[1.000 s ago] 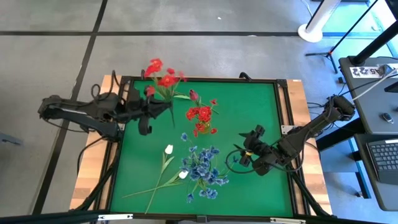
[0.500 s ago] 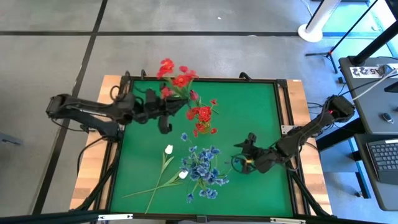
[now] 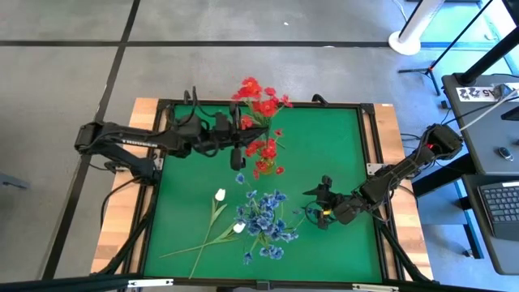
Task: Sort flowers into vase by color
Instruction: Put the orange flowers into the yellow vase
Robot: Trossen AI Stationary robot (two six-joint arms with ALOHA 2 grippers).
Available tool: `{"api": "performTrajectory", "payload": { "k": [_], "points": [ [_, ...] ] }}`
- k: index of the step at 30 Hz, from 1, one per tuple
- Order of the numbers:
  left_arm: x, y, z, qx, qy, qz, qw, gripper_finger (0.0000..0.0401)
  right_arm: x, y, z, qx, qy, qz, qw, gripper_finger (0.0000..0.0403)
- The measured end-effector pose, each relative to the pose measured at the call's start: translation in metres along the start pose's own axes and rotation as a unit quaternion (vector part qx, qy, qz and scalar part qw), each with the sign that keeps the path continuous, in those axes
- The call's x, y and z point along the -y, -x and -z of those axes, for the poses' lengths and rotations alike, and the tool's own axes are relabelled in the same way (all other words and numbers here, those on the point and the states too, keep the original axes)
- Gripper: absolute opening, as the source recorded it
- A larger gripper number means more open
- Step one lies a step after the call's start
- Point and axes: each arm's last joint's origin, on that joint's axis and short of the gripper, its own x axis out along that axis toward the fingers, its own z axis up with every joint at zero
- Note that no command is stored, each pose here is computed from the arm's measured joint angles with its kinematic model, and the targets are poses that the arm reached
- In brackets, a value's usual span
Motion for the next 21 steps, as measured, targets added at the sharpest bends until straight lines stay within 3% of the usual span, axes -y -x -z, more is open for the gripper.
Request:
{"api": "performTrajectory", "payload": {
  "k": [6,13,21],
  "points": [
    [-0.001,0.000,0.001,-0.008,-0.002,-0.009,1.000,0.0000,0.000,0.000,0.000,0.001,0.000,0.000,1.000,0.0243],
    [0.003,0.022,-0.046,0.060,-0.014,0.002,0.998,0.0000,0.000,0.000,0.000,0.001,-0.001,0.000,1.000,0.0243],
    [-0.003,0.021,-0.045,0.062,-0.034,-0.010,0.997,0.0000,-0.001,0.000,-0.001,0.006,-0.004,-0.002,1.000,0.0243]
  ]
}}
